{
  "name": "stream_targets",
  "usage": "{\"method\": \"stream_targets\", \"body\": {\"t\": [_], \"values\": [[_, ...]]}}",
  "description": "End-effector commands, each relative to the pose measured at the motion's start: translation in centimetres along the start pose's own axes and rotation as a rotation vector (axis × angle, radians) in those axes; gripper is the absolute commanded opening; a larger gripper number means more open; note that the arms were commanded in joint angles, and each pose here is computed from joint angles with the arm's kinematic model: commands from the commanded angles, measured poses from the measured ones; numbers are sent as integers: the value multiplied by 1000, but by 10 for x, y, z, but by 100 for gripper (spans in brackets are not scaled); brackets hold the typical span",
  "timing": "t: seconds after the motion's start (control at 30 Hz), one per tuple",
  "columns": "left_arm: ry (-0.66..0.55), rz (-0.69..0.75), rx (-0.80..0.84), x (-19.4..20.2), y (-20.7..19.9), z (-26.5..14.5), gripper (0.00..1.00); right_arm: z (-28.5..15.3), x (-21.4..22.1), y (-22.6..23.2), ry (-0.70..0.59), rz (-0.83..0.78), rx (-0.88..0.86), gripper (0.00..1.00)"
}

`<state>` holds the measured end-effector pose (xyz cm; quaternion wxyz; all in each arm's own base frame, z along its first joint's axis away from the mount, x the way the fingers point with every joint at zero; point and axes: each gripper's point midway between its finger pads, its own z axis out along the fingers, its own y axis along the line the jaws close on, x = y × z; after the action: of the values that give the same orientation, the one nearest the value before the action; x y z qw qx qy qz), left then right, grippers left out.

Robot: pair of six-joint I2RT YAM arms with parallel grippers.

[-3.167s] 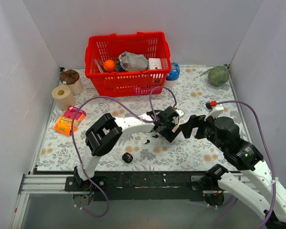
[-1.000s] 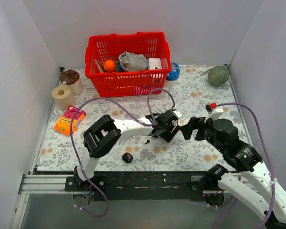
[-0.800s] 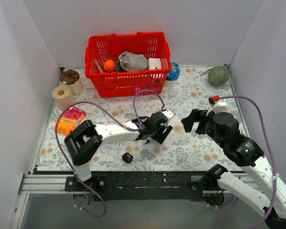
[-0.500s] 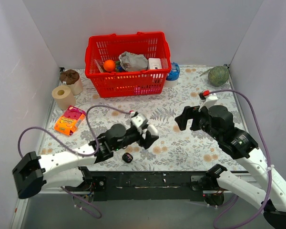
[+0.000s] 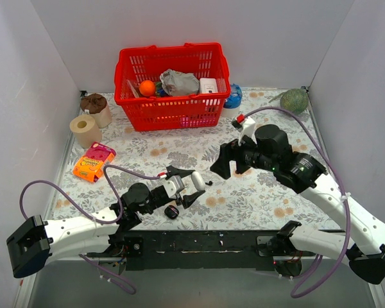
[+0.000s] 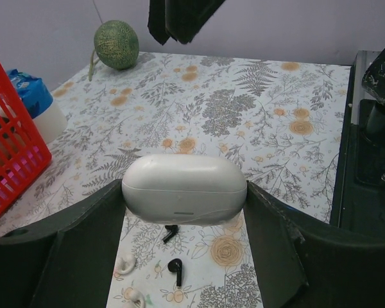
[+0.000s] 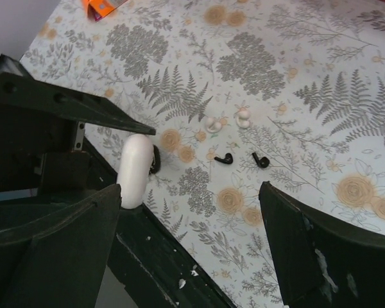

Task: Insert the wireless bluetooth earbuds into the charging case
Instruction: Open the charging case.

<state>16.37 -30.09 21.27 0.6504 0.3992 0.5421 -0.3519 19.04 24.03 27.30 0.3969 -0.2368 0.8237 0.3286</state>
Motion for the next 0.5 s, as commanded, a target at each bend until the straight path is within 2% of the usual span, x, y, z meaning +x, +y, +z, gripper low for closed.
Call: {"method": "stream_targets", "body": {"t": [0.0, 0.2, 0.47], "values": [[-55, 65, -55, -24, 14, 6, 0, 6, -2, 33, 22, -32, -102, 95], [-36, 60, -79, -24, 19, 10, 0, 27, 13, 51, 67, -26, -120, 95], [-42, 62, -97, -26, 22, 8, 0, 44, 22, 40, 89, -1, -59, 90]]}}
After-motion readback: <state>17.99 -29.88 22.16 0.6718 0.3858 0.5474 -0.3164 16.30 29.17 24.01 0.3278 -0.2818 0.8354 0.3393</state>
